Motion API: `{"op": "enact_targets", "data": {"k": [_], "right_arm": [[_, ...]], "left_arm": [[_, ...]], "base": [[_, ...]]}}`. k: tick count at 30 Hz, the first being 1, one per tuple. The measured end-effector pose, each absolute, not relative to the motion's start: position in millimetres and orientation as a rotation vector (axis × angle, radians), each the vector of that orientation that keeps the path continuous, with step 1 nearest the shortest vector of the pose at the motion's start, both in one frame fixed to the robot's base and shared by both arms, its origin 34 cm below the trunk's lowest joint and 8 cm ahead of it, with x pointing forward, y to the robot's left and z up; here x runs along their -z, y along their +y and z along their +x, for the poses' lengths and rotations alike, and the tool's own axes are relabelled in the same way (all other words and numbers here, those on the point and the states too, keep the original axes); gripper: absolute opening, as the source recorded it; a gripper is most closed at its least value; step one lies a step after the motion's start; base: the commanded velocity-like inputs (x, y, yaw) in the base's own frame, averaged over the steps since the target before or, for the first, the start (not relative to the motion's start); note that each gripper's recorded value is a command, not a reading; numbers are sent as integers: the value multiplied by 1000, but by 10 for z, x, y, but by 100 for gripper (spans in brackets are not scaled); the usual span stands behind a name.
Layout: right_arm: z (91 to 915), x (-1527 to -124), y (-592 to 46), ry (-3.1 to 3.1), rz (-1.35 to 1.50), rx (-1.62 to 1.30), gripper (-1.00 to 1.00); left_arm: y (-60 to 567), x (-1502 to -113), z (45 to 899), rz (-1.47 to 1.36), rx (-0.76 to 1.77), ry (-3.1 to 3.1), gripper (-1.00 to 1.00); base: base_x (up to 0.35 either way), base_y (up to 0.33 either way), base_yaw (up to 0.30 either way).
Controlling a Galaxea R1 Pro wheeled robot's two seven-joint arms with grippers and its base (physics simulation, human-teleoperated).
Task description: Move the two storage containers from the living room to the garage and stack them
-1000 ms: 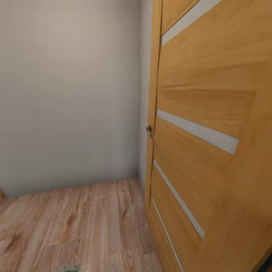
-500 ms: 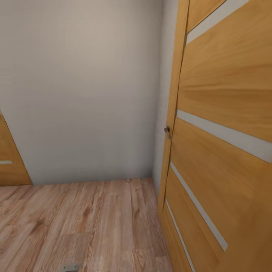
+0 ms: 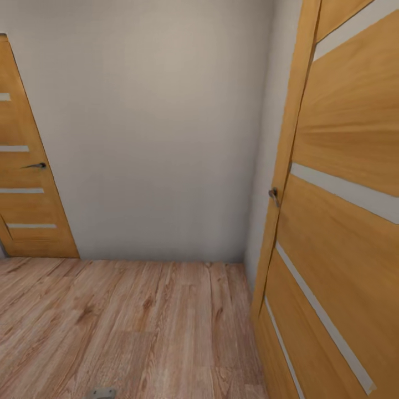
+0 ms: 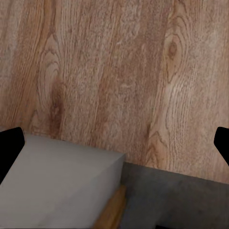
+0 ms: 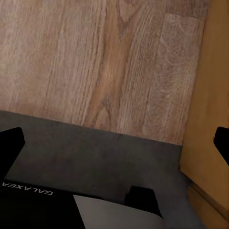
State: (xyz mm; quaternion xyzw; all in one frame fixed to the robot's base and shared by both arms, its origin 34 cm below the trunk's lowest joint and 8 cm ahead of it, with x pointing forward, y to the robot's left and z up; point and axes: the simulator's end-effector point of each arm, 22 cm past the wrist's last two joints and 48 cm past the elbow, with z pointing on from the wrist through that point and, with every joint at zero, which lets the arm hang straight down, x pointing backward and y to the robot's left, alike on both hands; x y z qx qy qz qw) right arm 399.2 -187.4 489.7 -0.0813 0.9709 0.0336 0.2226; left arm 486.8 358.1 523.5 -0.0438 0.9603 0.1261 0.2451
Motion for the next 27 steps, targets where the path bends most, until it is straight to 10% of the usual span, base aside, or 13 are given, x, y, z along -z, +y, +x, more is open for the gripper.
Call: {"op": "enact_targets", "data": {"k": [27], "right_arm": [[4022,-4901,-2017,2670,-224,-65,100]], "left_arm": [[3430,-5196,4826,-118,-316,2633,100]], "base": [[72,29,13]]}}
